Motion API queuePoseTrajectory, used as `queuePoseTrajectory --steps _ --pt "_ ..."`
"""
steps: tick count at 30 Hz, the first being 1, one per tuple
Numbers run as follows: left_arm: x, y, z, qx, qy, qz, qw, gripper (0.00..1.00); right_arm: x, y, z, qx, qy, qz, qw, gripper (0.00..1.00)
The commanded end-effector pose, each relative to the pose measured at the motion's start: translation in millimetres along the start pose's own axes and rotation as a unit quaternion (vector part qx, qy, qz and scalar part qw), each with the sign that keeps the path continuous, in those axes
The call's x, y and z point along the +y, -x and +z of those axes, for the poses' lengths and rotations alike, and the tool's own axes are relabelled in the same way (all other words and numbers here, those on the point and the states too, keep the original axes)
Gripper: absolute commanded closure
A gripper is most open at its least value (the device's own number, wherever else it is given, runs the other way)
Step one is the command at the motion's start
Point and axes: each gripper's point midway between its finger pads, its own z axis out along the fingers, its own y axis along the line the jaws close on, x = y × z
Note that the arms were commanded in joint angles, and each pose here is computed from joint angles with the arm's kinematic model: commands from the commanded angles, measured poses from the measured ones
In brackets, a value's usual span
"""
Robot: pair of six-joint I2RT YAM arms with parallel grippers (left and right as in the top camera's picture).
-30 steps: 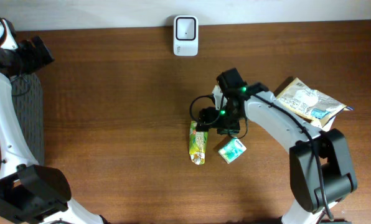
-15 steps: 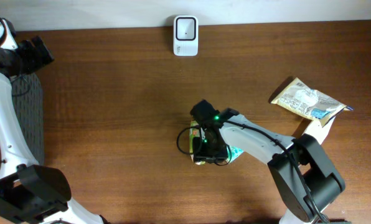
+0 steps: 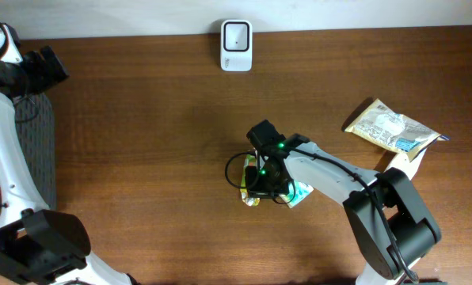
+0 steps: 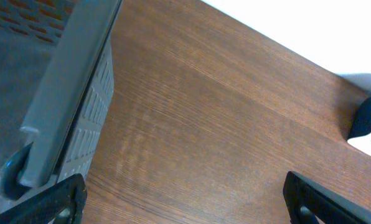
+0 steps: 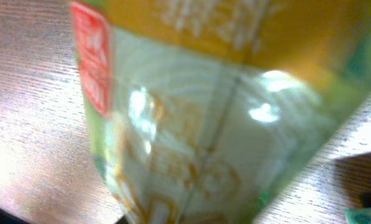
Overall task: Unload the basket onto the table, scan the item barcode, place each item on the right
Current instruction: 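Reach the right gripper to the green tea carton and grasp it, then lift the green tea carton and hold it at the scanner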
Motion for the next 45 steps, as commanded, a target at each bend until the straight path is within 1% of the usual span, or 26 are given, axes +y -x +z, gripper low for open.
queuePoseTrajectory --steps 1,4,5,7,9,10,12,13,15,18,20,23,26,31,34,35,36,37,38,39,40,42,44,45 --pt "7.5 1.5 0.6 -0.002 0.011 -0.005 1.000 0.01 -1.2 3.2 2.9 0.004 0.002 0.002 1.000 0.96" --pt "7.5 1.5 0.6 -0.002 0.011 -0.005 1.000 0.01 5.3 6.5 -5.0 0.008 0.028 0.008 1.000 0.96" --pt "7.5 1.5 0.6 -0.002 0.011 -0.005 1.000 0.01 13.5 10.3 -12.2 0.005 0.052 -0.010 0.999 0.96" --pt "7.5 1.5 0.6 -0.002 0.011 -0.005 1.000 0.01 44.6 19.8 -41.9 -0.012 0.132 -0.100 0.986 0.96" --pt "7.5 1.5 0.6 -0.002 0.011 -0.005 1.000 0.01 83.2 21.6 -85.2 -0.036 0.235 -0.207 0.949 0.96" --pt "7.5 1.5 0.6 -0.002 0.011 -0.005 1.000 0.01 103.8 18.0 -114.0 -0.051 0.299 -0.267 0.915 0.96" --pt "7.5 1.5 0.6 -0.002 0.011 -0.005 1.000 0.01 127.1 12.8 -158.4 -0.075 0.380 -0.326 0.863 0.96" --pt "7.5 1.5 0.6 -0.002 0.011 -0.005 1.000 0.01 133.1 12.8 -174.3 -0.083 0.402 -0.338 0.847 0.96" --pt "7.5 1.5 0.6 -0.002 0.011 -0.005 1.000 0.01 141.1 12.9 -195.0 -0.092 0.432 -0.350 0.826 0.96" --pt "7.5 1.5 0.6 -0.002 0.011 -0.005 1.000 0.01 152.6 8.7 -227.8 -0.101 0.486 -0.377 0.782 0.96" --pt "7.5 1.5 0.6 -0.002 0.011 -0.005 1.000 0.01 155.2 4.7 -253.3 -0.103 0.527 -0.392 0.746 0.96" --pt "7.5 1.5 0.6 -0.002 0.011 -0.005 1.000 0.01 150.2 6.7 -269.2 -0.108 0.546 -0.391 0.733 0.96" --pt "8.6 1.7 0.4 -0.002 0.011 -0.006 1.000 0.01 140.9 16.4 -275.5 -0.122 0.543 -0.381 0.738 0.96" --pt "9.0 1.8 0.3 -0.002 0.011 -0.006 1.000 0.01 135.0 21.7 -278.5 -0.131 0.541 -0.376 0.741 0.96" --pt "9.3 1.8 0.3 -0.002 0.012 -0.007 1.000 0.01 135.7 22.8 -279.2 -0.137 0.539 -0.384 0.737 0.96" --pt "9.3 1.8 0.3 -0.002 0.012 -0.007 1.000 0.01 135.8 24.9 -277.2 -0.141 0.533 -0.384 0.741 0.96" --pt "9.3 1.9 0.3 -0.002 0.012 -0.007 1.000 0.01 134.1 31.7 -269.7 -0.150 0.510 -0.379 0.757 0.96" --pt "9.3 1.8 0.3 -0.002 0.012 -0.007 1.000 0.01 126.9 48.9 -246.7 -0.166 0.444 -0.352 0.807 0.96" --pt "9.0 1.8 0.3 -0.002 0.011 -0.006 1.000 0.01 118.6 61.5 -227.4 -0.172 0.385 -0.323 0.847 0.96" --pt "9.1 1.8 0.3 -0.002 0.012 -0.006 1.000 0.01 109.6 71.0 -209.1 -0.176 0.325 -0.299 0.880 0.96" --pt "9.1 1.8 0.3 -0.002 0.012 -0.006 1.000 0.01 100.6 77.4 -194.3 -0.179 0.270 -0.277 0.905 0.96" --pt "9.3 1.8 0.3 -0.002 0.012 -0.007 1.000 0.01 86.6 81.6 -174.6 -0.181 0.180 -0.256 0.933 0.96" --pt "9.3 1.8 0.3 -0.002 0.012 -0.007 1.000 0.01 76.8 85.4 -174.9 -0.186 0.116 -0.245 0.944 0.96" --pt "9.3 1.8 0.3 -0.002 0.012 -0.007 1.000 0.01 68.1 92.3 -185.5 -0.199 0.066 -0.236 0.949 0.96"
